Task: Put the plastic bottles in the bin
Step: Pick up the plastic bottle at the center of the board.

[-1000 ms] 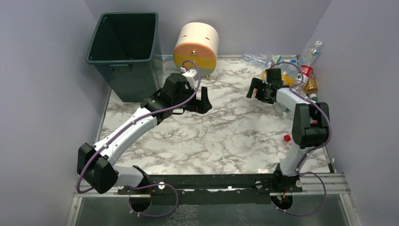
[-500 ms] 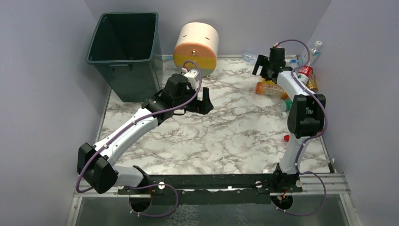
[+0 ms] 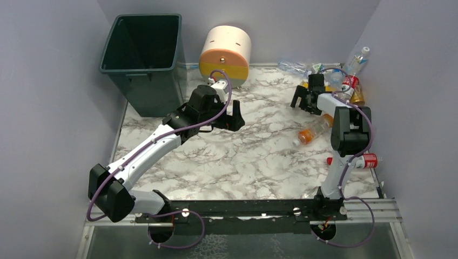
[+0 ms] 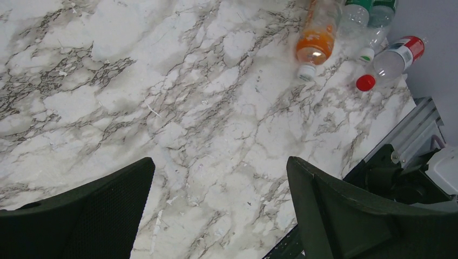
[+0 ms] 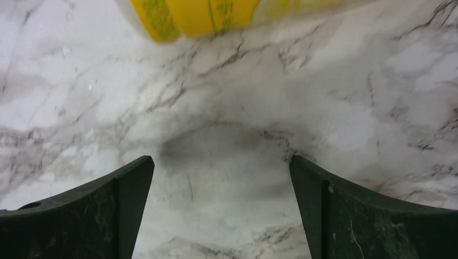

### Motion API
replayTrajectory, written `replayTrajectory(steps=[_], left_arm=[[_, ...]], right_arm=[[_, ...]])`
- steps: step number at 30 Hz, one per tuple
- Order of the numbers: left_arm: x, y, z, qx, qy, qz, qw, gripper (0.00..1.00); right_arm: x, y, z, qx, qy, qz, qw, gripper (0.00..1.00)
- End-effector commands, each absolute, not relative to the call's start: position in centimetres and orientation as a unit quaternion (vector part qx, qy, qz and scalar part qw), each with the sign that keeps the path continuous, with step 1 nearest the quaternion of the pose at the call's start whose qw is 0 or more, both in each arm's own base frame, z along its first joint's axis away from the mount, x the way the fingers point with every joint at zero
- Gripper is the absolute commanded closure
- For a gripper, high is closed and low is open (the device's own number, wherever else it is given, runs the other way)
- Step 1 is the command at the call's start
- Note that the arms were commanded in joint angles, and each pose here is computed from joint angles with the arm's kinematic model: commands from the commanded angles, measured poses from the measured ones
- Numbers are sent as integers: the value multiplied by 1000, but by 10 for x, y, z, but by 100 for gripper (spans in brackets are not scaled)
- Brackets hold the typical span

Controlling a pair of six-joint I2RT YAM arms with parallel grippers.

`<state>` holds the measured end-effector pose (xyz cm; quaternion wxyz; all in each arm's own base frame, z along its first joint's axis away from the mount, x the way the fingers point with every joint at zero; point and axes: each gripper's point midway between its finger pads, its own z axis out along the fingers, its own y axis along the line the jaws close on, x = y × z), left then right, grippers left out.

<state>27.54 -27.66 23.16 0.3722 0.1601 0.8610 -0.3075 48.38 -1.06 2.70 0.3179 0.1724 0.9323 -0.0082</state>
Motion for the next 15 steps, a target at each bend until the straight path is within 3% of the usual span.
replayTrajectory(steps=[1, 15], left_arm=[[276, -276, 240, 160, 857, -306, 383, 1], [281, -300, 231, 183, 851, -327, 369, 1]], right_arm=[[463, 3, 37, 168, 930, 27, 326, 0], [398, -18, 130, 249, 894, -10, 373, 1]])
